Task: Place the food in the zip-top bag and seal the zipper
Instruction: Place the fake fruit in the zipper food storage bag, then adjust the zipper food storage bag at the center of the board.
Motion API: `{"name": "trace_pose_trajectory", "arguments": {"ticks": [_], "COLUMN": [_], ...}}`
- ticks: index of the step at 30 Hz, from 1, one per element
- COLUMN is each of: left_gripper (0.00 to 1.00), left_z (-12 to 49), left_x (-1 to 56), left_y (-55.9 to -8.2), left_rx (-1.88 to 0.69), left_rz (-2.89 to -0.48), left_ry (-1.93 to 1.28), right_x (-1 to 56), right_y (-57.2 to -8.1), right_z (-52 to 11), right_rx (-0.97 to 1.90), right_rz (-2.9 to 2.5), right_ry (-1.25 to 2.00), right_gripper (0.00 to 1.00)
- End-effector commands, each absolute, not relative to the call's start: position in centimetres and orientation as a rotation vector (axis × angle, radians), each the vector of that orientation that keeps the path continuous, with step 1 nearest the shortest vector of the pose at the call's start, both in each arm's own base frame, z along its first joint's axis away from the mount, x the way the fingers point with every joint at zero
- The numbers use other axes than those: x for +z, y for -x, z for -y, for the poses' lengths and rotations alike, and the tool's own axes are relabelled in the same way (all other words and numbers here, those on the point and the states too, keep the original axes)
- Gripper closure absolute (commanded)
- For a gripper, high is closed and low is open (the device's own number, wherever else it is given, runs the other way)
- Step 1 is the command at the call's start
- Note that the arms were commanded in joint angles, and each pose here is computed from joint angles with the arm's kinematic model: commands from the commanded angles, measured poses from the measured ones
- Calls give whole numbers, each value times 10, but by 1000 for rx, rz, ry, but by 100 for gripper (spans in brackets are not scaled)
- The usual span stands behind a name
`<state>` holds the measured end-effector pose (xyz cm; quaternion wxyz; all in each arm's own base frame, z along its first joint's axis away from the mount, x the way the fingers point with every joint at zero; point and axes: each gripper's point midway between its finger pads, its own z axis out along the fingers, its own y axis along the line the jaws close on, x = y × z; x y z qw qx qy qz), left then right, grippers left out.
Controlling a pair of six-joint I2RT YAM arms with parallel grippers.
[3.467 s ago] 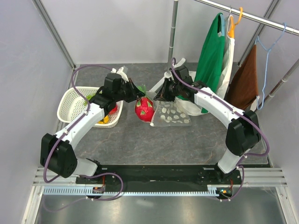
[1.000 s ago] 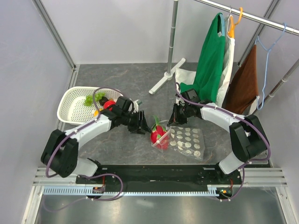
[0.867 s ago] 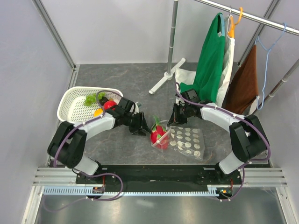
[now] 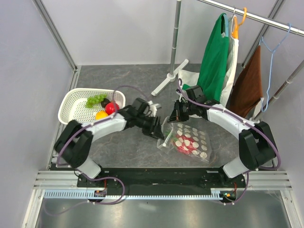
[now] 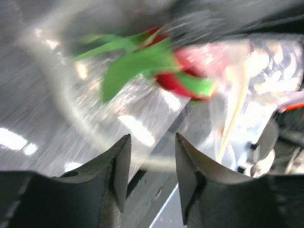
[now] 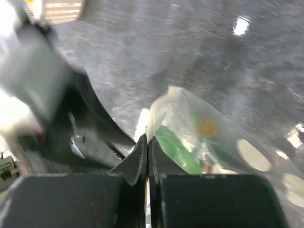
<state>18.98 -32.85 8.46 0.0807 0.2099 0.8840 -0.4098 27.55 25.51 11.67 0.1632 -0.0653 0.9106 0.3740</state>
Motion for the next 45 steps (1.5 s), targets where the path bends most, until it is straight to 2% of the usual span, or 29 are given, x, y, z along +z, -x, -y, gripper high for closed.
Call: {"name": "trace_pose_trajectory", "arguments": {"ticks": [1,6,7,12,19,20,23,24,26,27,28,30,34,41,45], "left_gripper": [47,31,22,21,22,24,38,55,77,95,98,98,98,98,98], "left_z": [296,276,274,271,286,288,293,293,292,285,281,280,286,288,275], "left_x": [139,124,115,82,85,87,91,95,111,113,126,157,236,272,266], "left_y": [-197,-191,-187,-189,-204,-202,-200,-199,-206,-200,-205,-208,-212,-185,-195], "left_rx": [-1328,-1309,-1309,-1358,-1466,-1504,-1571,-1577,-1571,-1551,-1508,-1466,-1418,-1461,-1291], "left_rz": [-2445,-2528,-2562,-2667,-2605,-2607,-2591,-2586,-2548,-2607,-2562,-2553,-2389,-2331,-2316], "left_ry": [-599,-421,-390,-126,-67,-65,-57,-69,-124,-102,-167,-243,-423,-571,-558], "right_x": [172,194,199,234,244,244,243,242,241,244,237,238,242,304,294], "right_y": [-283,-278,-277,-271,-264,-264,-266,-266,-268,-272,-273,-277,-273,-275,-276], "right_z": [-270,-276,-277,-281,-277,-277,-277,-278,-275,-274,-270,-264,-254,-250,-242], "right_rx": [1192,1269,1284,1349,1345,1344,1342,1339,1311,1276,1232,1154,1047,1005,942], "right_rz": [-2386,-2300,-2285,-2161,-2133,-2134,-2139,-2142,-2151,-2136,-2178,-2178,-2176,-2019,-2052], "right_ry": [318,345,353,398,428,423,417,417,416,445,429,468,505,542,529], "right_gripper": [100,100,100,100,100,100,100,100,100,100,100,100,100,100,100]}}
